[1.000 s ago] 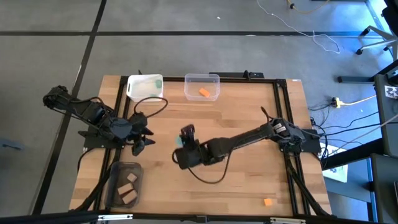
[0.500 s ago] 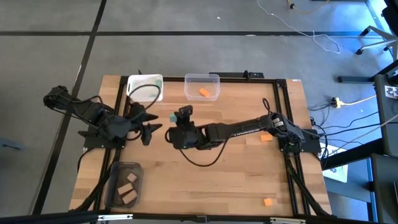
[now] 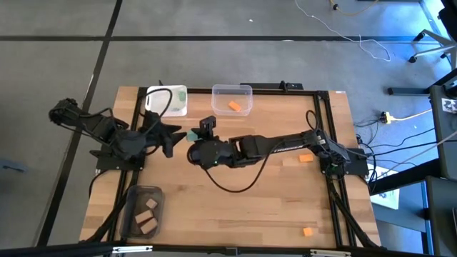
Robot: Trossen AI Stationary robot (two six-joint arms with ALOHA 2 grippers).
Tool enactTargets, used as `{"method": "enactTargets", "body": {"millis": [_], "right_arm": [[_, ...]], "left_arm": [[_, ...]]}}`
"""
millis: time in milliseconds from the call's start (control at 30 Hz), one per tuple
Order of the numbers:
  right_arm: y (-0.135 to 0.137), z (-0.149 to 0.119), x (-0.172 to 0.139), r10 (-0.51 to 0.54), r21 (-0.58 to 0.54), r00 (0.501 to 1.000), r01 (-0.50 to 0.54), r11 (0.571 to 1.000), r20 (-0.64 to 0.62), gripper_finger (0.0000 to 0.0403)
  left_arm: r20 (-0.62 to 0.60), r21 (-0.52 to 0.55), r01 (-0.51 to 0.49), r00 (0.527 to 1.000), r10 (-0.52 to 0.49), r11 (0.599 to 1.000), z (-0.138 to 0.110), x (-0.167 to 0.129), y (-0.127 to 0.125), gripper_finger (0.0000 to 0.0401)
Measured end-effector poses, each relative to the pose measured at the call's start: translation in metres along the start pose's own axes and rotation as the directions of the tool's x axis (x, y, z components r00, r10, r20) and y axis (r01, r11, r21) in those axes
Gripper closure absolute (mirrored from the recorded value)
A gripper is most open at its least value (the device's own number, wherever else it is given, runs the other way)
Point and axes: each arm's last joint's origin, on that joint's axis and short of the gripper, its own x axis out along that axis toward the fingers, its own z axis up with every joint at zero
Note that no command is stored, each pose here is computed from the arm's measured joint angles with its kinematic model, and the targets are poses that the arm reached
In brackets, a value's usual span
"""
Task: Sort & place blocks by color
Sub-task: Put the blue block into the white bin
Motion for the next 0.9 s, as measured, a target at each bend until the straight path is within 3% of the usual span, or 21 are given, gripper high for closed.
{"method": "enactTargets", "body": {"millis": [400, 900], "right_arm": [[-0.002, -0.002, 0.006, -0.019, 0.037, 1.0, 0.02, 0.999, -0.005, 0.0269], [-0.003, 0.0, 0.007, 0.01, 0.041, 0.999, -0.012, 0.999, 0.047, 0.0269]], "left_arm": [[-0.03, -0.055, 0.069, 0.997, -0.071, 0.996, -0.005, -0.004, -0.007, 0.0197], [-0.003, -0.05, 0.033, 0.999, -0.033, 0.998, -0.011, 0.01, -0.016, 0.0197]]}}
